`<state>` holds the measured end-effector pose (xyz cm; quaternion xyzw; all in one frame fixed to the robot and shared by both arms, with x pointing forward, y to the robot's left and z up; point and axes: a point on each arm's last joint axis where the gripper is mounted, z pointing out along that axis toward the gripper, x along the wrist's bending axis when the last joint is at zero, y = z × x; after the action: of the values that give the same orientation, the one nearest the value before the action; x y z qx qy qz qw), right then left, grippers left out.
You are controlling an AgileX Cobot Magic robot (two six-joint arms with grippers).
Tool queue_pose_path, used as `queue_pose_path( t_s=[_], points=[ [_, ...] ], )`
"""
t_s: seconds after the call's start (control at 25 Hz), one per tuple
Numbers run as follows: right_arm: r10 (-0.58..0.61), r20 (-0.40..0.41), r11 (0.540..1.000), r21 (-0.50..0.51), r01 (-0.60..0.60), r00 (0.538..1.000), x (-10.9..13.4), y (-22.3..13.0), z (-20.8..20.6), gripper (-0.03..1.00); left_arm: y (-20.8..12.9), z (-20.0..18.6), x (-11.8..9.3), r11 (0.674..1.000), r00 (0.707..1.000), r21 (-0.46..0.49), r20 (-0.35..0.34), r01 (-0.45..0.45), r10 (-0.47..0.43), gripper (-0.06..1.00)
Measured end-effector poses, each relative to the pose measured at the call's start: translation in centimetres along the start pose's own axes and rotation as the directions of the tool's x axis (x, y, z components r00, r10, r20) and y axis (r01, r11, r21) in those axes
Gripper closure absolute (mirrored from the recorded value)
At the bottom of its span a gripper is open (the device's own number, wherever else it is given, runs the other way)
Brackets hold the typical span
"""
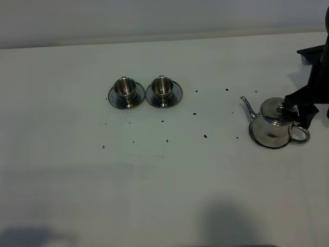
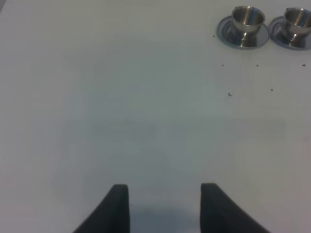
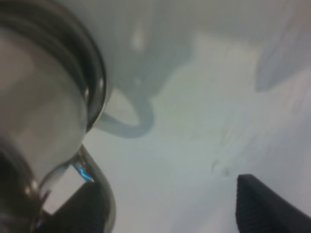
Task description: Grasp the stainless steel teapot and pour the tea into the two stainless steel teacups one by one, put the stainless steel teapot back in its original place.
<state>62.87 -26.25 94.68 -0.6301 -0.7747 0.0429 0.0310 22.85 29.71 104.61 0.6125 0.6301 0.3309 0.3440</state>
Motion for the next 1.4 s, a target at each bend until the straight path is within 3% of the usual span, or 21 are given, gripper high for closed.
queue_pose_path(
  t_s=[0.68,0.96,1.2,1.4],
  points=[
    [-0.006,-0.062,1.000,-0.003,0.006,0.998,2.0,-3.5,-0.3,0.41,0.0,0.0,0.0,1.000,1.000,0.000,0.000,0.001,-0.001,0.57],
    [-0.032,0.038,0.999,-0.020,0.033,0.999,1.5,-3.4,-0.3,0.41,0.0,0.0,0.0,1.000,1.000,0.000,0.000,0.001,-0.001,0.57],
    [-0.040,0.052,0.999,0.034,0.038,0.998,1.3,-3.8,-0.3,0.41,0.0,0.0,0.0,1.000,1.000,0.000,0.000,0.001,-0.001,0.57],
    [-0.089,0.117,0.996,-0.010,0.091,0.989,0.8,-3.4,-0.3,0.41,0.0,0.0,0.0,1.000,1.000,0.000,0.000,0.000,0.000,0.57]
  ],
)
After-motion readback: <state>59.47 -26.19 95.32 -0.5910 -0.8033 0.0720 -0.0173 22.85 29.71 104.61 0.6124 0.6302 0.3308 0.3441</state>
